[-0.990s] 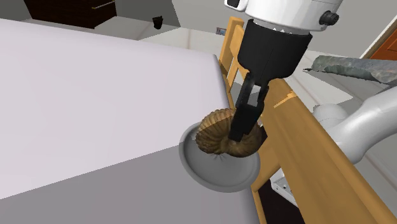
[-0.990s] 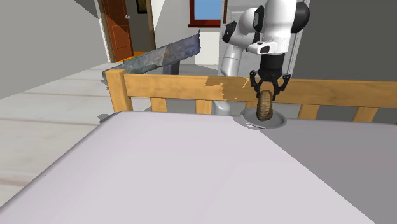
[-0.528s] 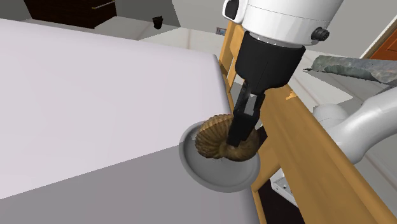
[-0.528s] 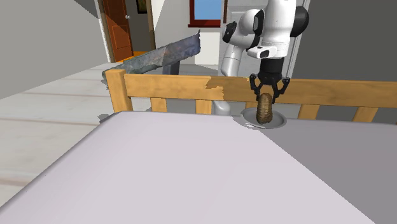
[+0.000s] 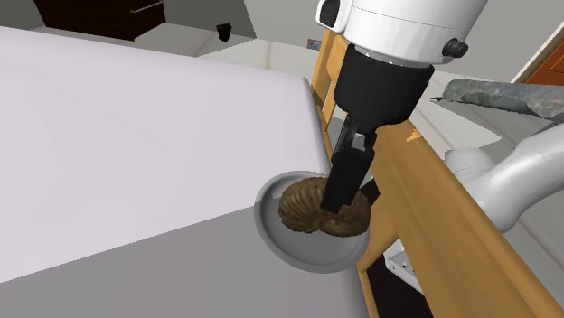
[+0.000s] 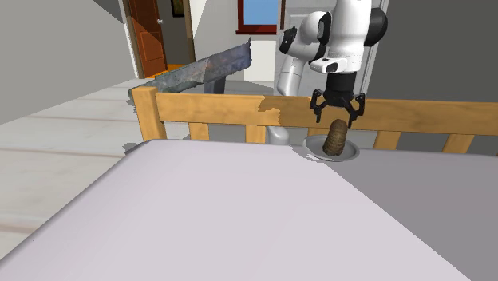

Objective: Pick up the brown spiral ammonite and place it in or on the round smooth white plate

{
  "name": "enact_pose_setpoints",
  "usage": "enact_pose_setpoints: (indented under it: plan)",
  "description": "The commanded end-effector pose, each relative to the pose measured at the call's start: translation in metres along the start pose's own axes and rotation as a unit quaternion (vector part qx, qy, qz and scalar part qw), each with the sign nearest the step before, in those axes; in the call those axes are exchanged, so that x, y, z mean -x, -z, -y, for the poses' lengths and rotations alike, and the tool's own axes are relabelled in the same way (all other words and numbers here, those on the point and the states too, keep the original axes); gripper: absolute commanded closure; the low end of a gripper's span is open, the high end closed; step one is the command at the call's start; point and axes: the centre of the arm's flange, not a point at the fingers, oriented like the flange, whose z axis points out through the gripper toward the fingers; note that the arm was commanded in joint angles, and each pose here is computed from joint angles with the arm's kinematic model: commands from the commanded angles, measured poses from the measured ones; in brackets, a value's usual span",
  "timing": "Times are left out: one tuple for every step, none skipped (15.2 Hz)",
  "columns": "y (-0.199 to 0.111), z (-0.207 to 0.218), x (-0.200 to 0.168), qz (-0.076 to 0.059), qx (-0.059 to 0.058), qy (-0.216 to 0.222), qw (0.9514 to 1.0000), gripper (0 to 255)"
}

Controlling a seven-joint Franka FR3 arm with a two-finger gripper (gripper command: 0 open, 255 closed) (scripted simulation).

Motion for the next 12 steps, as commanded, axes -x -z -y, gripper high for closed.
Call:
enact_pose_setpoints:
  plan:
    - [0.013, 0.000, 0.000, 0.000, 0.000, 0.000, 1.0000, 0]
    - [0.026, 0.000, 0.000, 0.000, 0.000, 0.000, 1.0000, 0]
    - [0.040, 0.000, 0.000, 0.000, 0.000, 0.000, 1.0000, 0]
    - [0.050, 0.000, 0.000, 0.000, 0.000, 0.000, 1.0000, 0]
    - [0.050, 0.000, 0.000, 0.000, 0.000, 0.000, 1.0000, 0]
    - [0.050, 0.000, 0.000, 0.000, 0.000, 0.000, 1.0000, 0]
    - [0.050, 0.000, 0.000, 0.000, 0.000, 0.000, 1.0000, 0]
    - [0.050, 0.000, 0.000, 0.000, 0.000, 0.000, 1.0000, 0]
    - [0.050, 0.000, 0.000, 0.000, 0.000, 0.000, 1.0000, 0]
    - [0.050, 0.000, 0.000, 0.000, 0.000, 0.000, 1.0000, 0]
    - [0.050, 0.000, 0.000, 0.000, 0.000, 0.000, 1.0000, 0]
    - [0.050, 0.000, 0.000, 0.000, 0.000, 0.000, 1.0000, 0]
